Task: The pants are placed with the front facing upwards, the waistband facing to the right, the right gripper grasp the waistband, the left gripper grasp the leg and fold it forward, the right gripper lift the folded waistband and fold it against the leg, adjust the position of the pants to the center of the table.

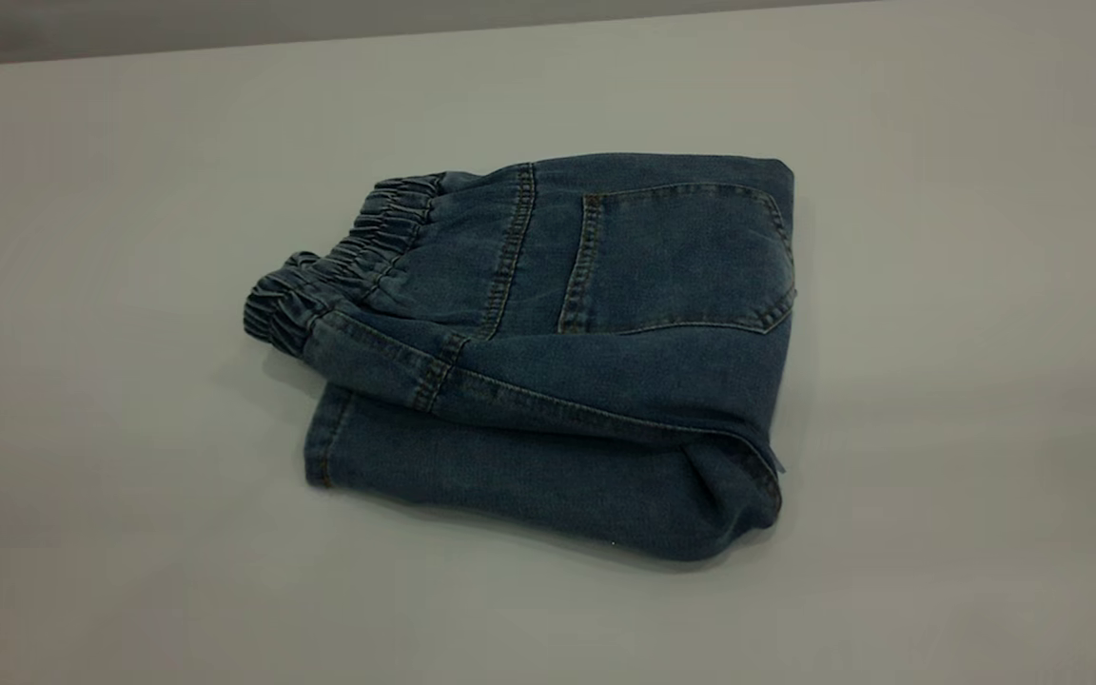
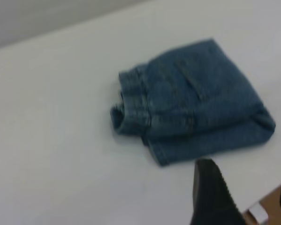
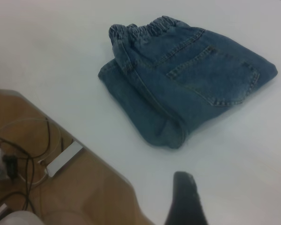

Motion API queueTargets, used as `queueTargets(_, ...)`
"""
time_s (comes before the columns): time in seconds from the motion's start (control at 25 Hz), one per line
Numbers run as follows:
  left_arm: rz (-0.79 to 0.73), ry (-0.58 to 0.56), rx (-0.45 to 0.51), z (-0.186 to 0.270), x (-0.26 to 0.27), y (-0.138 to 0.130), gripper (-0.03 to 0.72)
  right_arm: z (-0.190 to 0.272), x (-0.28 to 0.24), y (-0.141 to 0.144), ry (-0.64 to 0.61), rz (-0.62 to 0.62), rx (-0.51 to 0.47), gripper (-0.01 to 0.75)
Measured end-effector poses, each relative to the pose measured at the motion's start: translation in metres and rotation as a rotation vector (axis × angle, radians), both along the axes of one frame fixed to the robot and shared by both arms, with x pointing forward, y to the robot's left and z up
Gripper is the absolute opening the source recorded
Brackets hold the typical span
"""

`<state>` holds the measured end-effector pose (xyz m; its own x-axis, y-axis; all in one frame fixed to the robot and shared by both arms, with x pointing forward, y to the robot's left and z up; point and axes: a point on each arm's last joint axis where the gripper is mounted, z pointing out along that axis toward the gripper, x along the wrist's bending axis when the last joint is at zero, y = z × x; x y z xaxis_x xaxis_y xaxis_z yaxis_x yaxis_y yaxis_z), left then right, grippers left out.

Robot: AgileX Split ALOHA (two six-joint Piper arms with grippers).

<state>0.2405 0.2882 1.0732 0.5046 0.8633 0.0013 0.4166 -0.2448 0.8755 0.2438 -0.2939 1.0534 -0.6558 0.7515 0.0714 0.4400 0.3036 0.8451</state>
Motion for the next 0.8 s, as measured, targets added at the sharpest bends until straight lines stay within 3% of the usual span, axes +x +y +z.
queueTargets(0.24, 0.000, 0.092, 0.047, -0.022, 0.005, -0.001, 0.333, 0.000, 0.000, 0.000, 0.001, 0.000, -0.001, 0.426)
queueTargets(0.48, 0.002, 0.084, 0.042, -0.021, 0.005, -0.001, 0.333, 0.000, -0.001, 0.000, 0.001, -0.016, 0.008, 0.426)
queueTargets(0.6, 0.002, 0.084, 0.042, -0.021, 0.005, -0.001, 0.333, 0.000, 0.000, -0.001, 0.001, -0.100, 0.007, 0.426)
queueTargets(0.8, 0.002, 0.085, 0.042, -0.021, 0.005, -0.001, 0.333, 0.000, 0.000, -0.002, -0.005, -0.363, 0.010, 0.426)
